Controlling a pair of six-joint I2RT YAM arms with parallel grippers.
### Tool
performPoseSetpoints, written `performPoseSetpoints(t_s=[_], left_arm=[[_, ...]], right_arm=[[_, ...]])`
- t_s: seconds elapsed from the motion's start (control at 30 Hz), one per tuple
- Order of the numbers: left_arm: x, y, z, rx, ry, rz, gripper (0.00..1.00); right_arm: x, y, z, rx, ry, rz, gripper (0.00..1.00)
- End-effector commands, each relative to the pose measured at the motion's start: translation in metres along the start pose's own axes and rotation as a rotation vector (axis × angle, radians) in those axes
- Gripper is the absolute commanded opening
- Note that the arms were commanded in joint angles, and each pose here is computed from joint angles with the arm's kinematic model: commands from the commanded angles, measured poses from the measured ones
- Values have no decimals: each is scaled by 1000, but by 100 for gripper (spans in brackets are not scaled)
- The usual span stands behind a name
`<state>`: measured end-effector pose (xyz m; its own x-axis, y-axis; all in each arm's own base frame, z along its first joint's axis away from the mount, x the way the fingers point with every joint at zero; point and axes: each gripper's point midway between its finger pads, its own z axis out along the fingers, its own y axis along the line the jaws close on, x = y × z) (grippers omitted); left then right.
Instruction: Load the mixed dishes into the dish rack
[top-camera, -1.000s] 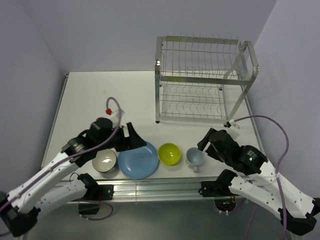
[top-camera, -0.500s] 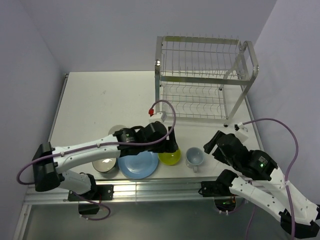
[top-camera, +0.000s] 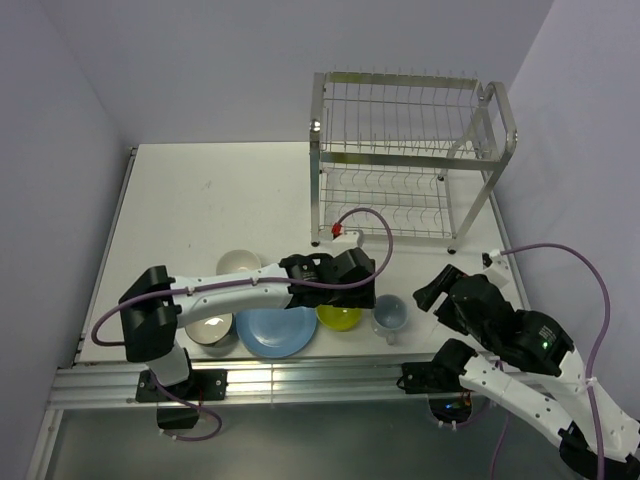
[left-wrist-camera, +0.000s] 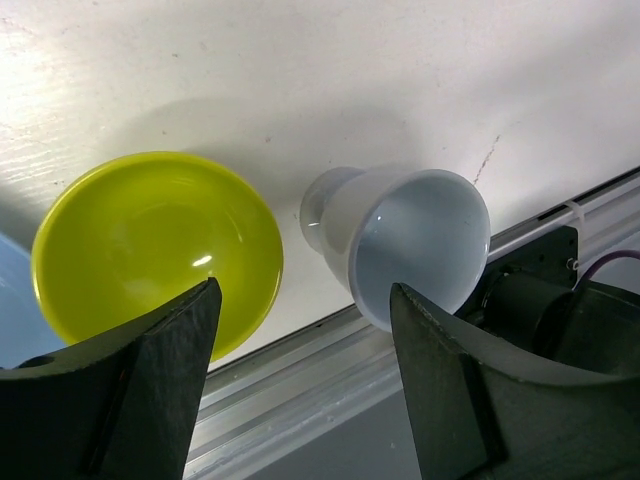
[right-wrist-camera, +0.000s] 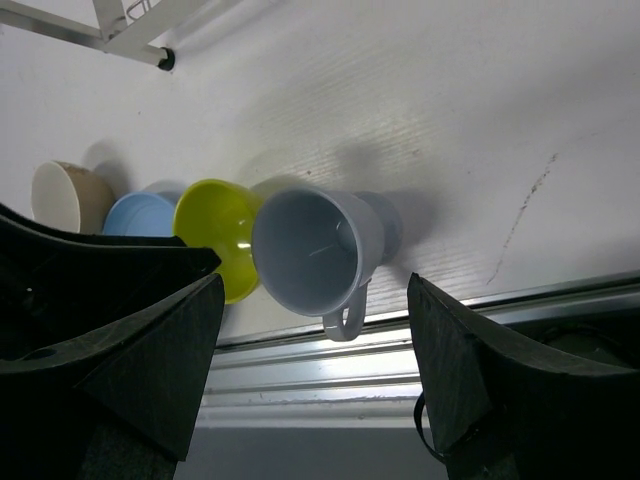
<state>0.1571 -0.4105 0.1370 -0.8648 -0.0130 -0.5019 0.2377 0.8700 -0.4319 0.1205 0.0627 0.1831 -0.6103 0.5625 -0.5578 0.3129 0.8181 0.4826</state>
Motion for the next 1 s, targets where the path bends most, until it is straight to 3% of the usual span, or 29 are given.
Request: performPoseSetpoints(t_s=[0.0, 0.43, 0.67, 0.97], left_arm=[[-6, -22, 0, 32, -20, 8, 74], [13, -24, 29, -1, 32, 30, 70], [19, -29, 41, 2, 51, 31, 57], [21, -33, 49, 7, 61, 33, 47]], right_arm=[[-11, 2, -11, -24, -37, 25, 81], [-13, -1, -17, -41, -41, 44, 81], [-11, -3, -17, -38, -37, 41, 82], [-15, -5, -20, -34, -51, 39, 82]])
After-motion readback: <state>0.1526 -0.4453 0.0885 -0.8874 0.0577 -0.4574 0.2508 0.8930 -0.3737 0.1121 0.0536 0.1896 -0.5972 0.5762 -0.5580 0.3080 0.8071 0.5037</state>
